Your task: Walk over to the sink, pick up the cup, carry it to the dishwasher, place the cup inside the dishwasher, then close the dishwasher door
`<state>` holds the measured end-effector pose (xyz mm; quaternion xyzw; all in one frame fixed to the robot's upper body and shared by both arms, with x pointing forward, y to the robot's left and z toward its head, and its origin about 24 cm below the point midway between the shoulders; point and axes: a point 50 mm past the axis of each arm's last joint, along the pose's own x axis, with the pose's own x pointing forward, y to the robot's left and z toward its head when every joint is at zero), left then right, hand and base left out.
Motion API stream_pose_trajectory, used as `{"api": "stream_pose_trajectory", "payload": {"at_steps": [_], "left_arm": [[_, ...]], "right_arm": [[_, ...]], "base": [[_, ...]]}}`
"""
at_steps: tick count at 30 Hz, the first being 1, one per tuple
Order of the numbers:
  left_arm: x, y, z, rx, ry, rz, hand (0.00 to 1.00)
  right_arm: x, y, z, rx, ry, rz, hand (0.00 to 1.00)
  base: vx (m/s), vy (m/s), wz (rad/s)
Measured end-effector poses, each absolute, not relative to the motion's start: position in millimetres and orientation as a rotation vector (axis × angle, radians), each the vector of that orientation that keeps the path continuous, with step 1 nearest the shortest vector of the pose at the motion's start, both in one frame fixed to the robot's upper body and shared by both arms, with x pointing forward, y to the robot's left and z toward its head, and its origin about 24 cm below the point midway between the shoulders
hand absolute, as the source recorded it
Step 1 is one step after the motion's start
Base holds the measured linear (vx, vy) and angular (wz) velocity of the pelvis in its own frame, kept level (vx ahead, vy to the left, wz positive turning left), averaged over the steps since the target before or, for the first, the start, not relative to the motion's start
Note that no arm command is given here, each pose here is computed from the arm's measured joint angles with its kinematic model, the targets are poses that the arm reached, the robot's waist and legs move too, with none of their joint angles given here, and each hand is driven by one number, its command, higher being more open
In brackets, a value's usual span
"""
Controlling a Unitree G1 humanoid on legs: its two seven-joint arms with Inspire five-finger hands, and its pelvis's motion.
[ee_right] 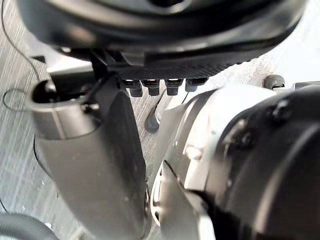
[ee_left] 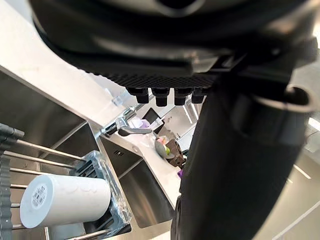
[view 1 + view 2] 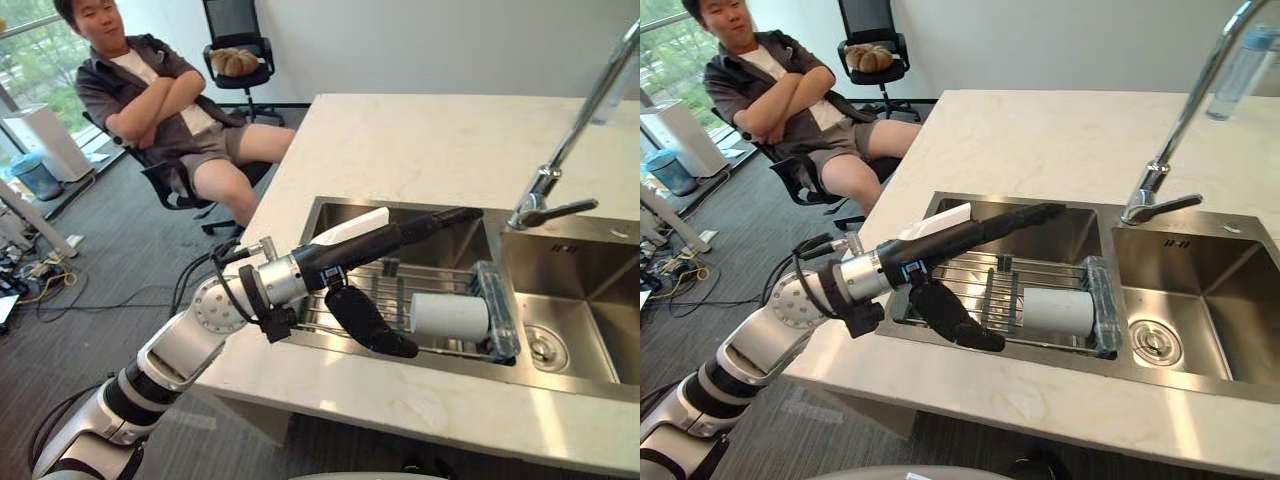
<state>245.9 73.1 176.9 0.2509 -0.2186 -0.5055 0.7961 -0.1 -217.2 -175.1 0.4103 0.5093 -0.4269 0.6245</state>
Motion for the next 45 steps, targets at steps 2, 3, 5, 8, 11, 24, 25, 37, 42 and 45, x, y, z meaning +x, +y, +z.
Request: {"api": "stream_pose_trajectory", "payload": {"at_steps": [2, 3, 5, 8, 11, 24, 25, 37, 42, 45], "left_arm": [[251, 62, 167, 0.548, -0.395, -1.121, 1.00], [252, 60, 164, 0.548, -0.377, -1.128, 1.00], [258, 54, 153, 0.545, -0.318, -1.136, 1.00], [263, 52, 147, 0.551, -0.275, -1.128, 1.00], [272, 47, 140, 0.570, -0.232, -1.114, 1.00], [298, 51, 112, 0.716, -0.115, -1.019, 1.00], [302, 53, 110, 0.724, -0.105, -1.004, 1.00], [308, 49, 118, 0.762, -0.164, -0.977, 1.00], [308, 49, 119, 0.742, -0.161, -0.976, 1.00], [308, 48, 119, 0.742, -0.162, -0.975, 1.00]], "right_arm": [[0, -217, -175, 0.938, 1.170, -0.977, 1.00], [0, -217, -175, 0.937, 1.169, -0.977, 1.00], [1, -218, -175, 0.937, 1.158, -0.977, 1.00], [0, -218, -175, 0.950, 1.149, -0.987, 1.00], [-9, -215, -175, 0.955, 1.165, -1.004, 1.00], [-14, -206, -176, 1.027, 1.157, -1.041, 1.00], [-14, -206, -175, 1.029, 1.156, -1.040, 1.00], [-9, -204, -175, 1.065, 1.123, -1.046, 1.00], [-11, -204, -175, 1.061, 1.122, -1.044, 1.00], [-12, -204, -175, 1.075, 1.113, -1.056, 1.00]], "base": [[-0.03, 0.000, -0.29], [-0.03, 0.000, -0.31], [-0.02, 0.000, -0.38], [-0.02, 0.000, -0.27], [-0.01, -0.005, -0.26], [-0.04, -0.016, -0.12], [-0.03, -0.040, 0.01], [-0.04, -0.039, 0.02], [-0.04, -0.038, 0.04], [-0.03, -0.038, 0.01]]}}
